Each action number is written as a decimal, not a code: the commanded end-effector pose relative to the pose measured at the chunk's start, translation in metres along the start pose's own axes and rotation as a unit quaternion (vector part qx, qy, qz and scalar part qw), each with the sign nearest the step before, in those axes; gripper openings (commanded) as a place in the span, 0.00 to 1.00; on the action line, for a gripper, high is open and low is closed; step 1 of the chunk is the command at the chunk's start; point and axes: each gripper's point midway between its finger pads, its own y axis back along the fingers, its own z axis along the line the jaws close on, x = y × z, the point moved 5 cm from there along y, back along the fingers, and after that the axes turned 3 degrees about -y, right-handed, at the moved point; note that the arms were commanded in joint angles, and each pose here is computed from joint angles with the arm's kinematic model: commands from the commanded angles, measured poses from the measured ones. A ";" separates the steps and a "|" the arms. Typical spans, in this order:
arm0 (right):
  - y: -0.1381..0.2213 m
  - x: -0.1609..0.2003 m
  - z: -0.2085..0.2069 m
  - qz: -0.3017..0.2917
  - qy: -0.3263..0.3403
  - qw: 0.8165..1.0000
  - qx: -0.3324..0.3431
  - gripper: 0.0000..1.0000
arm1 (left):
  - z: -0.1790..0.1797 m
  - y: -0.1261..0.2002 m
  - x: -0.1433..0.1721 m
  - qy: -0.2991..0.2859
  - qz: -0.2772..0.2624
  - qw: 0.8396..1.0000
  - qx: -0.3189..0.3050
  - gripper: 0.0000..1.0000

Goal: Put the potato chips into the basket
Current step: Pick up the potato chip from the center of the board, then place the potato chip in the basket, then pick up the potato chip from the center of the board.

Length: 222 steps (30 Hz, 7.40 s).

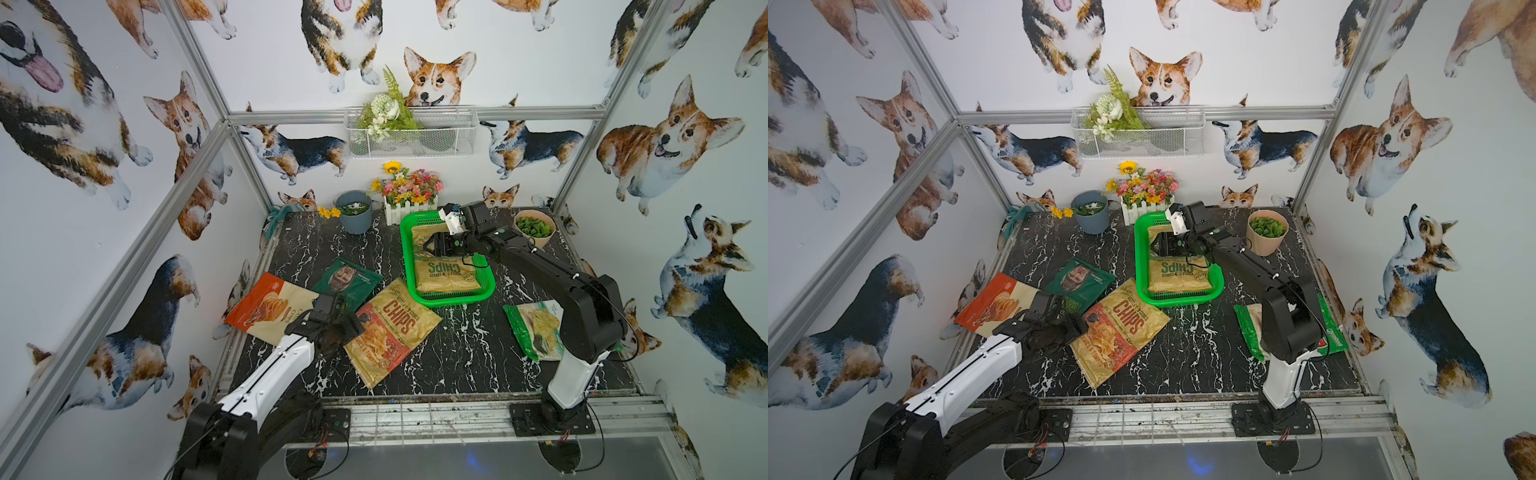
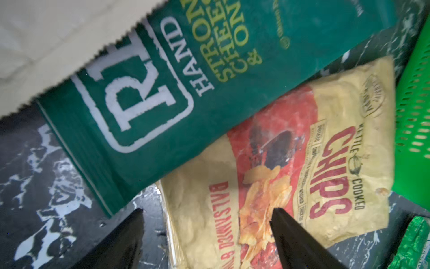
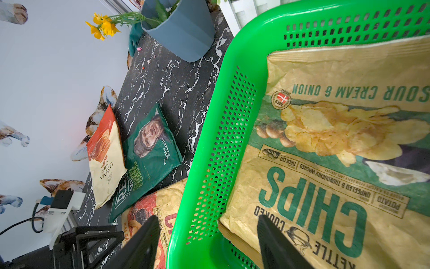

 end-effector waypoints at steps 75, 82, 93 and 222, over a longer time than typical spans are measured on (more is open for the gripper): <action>0.187 -0.043 -0.064 -0.298 -0.092 0.950 0.008 0.71 | -0.341 0.035 -0.057 0.221 -0.219 0.886 0.343 0.00; 0.189 -0.037 -0.066 -0.296 -0.097 0.950 0.007 0.71 | -0.338 0.007 -0.060 0.237 -0.263 0.879 0.319 0.00; 0.187 -0.028 -0.069 -0.286 -0.101 0.953 0.015 0.71 | -0.329 -0.005 -0.049 0.246 -0.296 0.873 0.299 0.00; 0.224 0.139 -0.208 -0.262 -0.490 0.747 0.365 0.08 | -0.308 0.093 -0.031 -0.411 -0.177 0.843 0.300 0.70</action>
